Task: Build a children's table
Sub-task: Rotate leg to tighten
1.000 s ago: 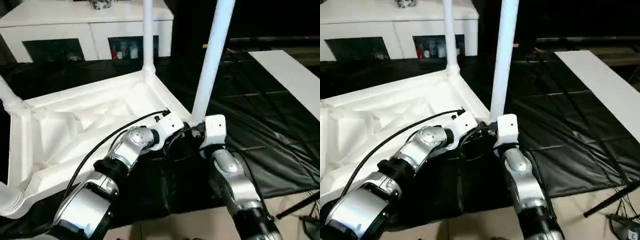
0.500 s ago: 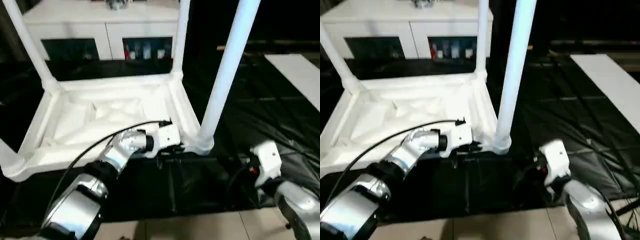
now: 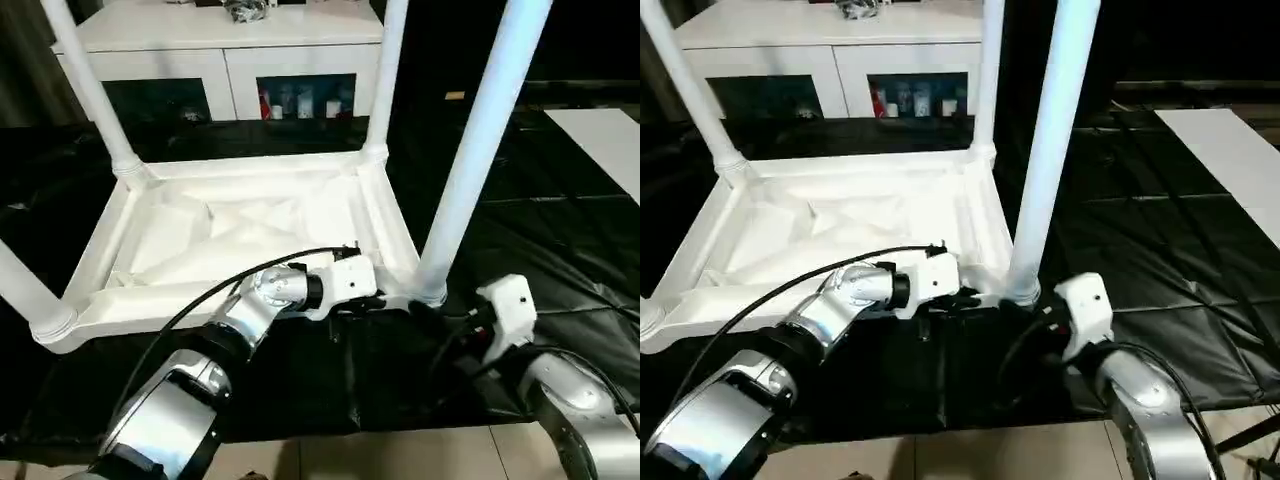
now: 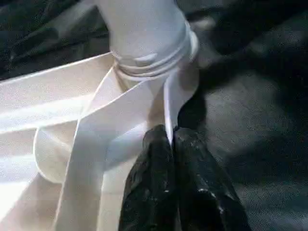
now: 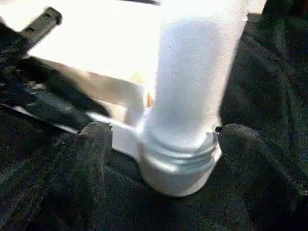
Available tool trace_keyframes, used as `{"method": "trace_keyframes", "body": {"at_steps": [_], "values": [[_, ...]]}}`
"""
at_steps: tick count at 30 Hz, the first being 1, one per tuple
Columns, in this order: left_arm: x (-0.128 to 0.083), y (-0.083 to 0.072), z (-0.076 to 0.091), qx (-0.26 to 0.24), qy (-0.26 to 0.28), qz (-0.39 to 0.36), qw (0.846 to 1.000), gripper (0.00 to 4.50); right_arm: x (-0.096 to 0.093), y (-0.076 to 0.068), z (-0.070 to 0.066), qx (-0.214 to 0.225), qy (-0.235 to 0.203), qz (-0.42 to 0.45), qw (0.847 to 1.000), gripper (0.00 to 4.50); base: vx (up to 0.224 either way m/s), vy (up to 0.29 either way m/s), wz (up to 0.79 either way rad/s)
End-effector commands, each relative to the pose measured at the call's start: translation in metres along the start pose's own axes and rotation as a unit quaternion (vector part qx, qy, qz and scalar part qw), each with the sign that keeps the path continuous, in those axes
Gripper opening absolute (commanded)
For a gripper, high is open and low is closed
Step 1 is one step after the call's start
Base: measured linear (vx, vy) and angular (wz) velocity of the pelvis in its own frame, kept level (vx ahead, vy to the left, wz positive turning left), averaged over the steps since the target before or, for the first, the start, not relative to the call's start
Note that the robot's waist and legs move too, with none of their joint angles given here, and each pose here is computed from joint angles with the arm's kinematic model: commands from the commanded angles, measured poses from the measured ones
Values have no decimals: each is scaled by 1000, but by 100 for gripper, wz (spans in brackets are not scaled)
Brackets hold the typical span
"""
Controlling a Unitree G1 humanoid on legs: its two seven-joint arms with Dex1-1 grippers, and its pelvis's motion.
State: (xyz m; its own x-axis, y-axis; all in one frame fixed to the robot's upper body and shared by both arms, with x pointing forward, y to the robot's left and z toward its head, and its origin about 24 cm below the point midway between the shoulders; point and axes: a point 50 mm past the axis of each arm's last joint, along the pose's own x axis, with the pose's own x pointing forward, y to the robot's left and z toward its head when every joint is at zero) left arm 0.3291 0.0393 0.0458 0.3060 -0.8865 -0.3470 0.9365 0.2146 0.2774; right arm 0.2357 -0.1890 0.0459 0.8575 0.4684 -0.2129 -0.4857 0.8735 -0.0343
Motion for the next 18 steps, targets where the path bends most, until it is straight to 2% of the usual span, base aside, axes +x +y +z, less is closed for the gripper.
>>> {"method": "trace_keyframes", "body": {"at_steps": [1,3,6,7,8,10,12,14,17,18], "values": [[-8,17,21,-36,-87,76,993,57,-4,2,4,3,-15,-5,1000,391,0,0,0],[-19,15,22,-57,-126,96,986,91,-7,6,6,13,-29,-11,999,391,0,0,0],[-28,10,23,-67,-148,99,982,101,-8,12,6,18,-36,-4,999,391,0,0,0],[-28,10,23,-67,-148,99,982,117,-8,12,6,18,-36,-4,999,391,0,0,0],[-38,5,23,-66,-162,106,979,133,-8,19,6,23,-37,5,999,391,0,0,0],[-43,3,22,-68,-166,115,977,141,-8,23,5,25,-38,13,999,391,0,0,0],[-66,-3,20,-72,-184,189,962,146,-5,33,5,25,-41,29,998,391,0,0,0],[-72,-5,18,-80,-183,212,957,165,-4,35,5,27,-42,30,998,391,0,0,0],[-101,-14,-1,-100,-168,322,926,165,3,43,8,30,-55,37,997,391,0,0,0],[-118,-21,-9,-93,-157,366,912,165,6,48,9,30,-62,42,997,391,0,0,0]]}}
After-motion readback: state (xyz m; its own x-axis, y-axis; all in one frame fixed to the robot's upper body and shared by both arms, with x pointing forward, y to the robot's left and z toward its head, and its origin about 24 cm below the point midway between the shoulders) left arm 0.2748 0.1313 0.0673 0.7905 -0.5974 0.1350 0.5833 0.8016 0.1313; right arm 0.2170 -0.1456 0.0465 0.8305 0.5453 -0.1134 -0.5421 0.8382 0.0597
